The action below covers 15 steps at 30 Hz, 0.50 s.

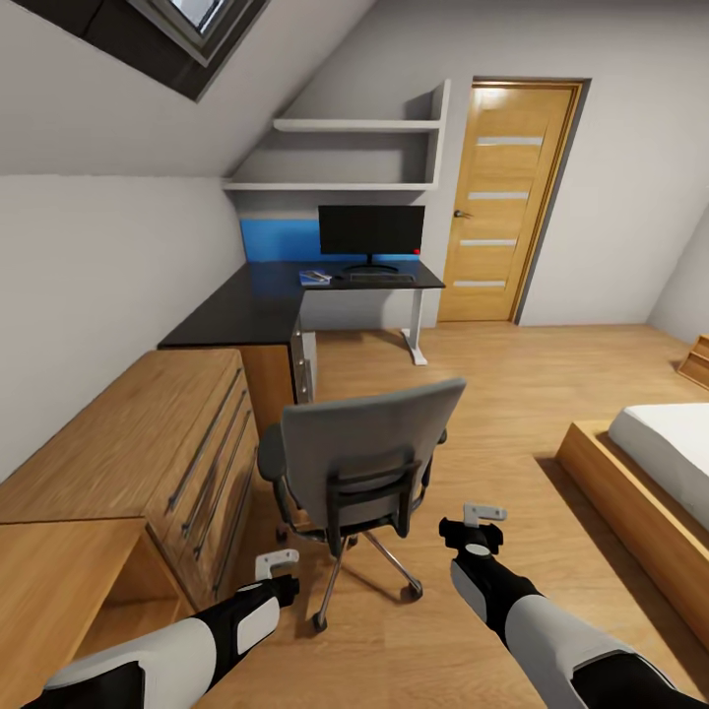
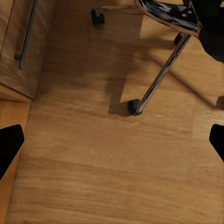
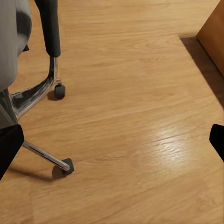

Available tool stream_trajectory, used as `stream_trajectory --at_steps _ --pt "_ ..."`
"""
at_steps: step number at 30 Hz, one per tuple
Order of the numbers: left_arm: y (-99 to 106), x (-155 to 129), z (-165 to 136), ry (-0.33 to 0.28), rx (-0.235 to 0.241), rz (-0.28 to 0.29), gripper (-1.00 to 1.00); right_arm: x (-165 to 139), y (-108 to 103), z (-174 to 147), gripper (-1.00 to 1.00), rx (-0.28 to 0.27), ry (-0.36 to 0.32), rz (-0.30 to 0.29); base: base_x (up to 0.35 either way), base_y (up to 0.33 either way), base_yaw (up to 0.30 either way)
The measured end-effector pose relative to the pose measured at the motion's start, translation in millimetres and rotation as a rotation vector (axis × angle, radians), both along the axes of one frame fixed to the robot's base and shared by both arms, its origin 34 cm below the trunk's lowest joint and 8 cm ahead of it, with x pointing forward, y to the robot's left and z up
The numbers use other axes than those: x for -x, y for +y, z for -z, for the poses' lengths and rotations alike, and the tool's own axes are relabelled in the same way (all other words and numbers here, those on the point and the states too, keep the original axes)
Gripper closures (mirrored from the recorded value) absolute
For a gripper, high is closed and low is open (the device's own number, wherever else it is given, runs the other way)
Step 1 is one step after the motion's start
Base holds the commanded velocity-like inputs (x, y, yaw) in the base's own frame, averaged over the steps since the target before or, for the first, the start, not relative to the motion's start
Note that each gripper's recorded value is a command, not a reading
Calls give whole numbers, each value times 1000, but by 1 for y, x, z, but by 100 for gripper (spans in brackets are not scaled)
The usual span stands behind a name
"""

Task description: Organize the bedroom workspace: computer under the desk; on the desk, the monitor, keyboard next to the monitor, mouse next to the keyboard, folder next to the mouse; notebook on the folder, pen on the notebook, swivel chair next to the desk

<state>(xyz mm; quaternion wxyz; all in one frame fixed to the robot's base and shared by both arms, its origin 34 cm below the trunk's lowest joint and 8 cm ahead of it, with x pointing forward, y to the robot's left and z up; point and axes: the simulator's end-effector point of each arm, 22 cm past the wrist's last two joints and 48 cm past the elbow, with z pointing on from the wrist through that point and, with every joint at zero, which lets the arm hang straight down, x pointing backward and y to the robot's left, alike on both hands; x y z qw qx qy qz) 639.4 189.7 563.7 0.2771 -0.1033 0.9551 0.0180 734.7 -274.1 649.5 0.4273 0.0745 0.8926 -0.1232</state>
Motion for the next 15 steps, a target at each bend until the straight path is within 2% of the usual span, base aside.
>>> stream_trajectory --at_steps 15 --pt "-2 2 26 0 0 5 -100 -4 0 18 -100 -2 -52 4 0 0 0"
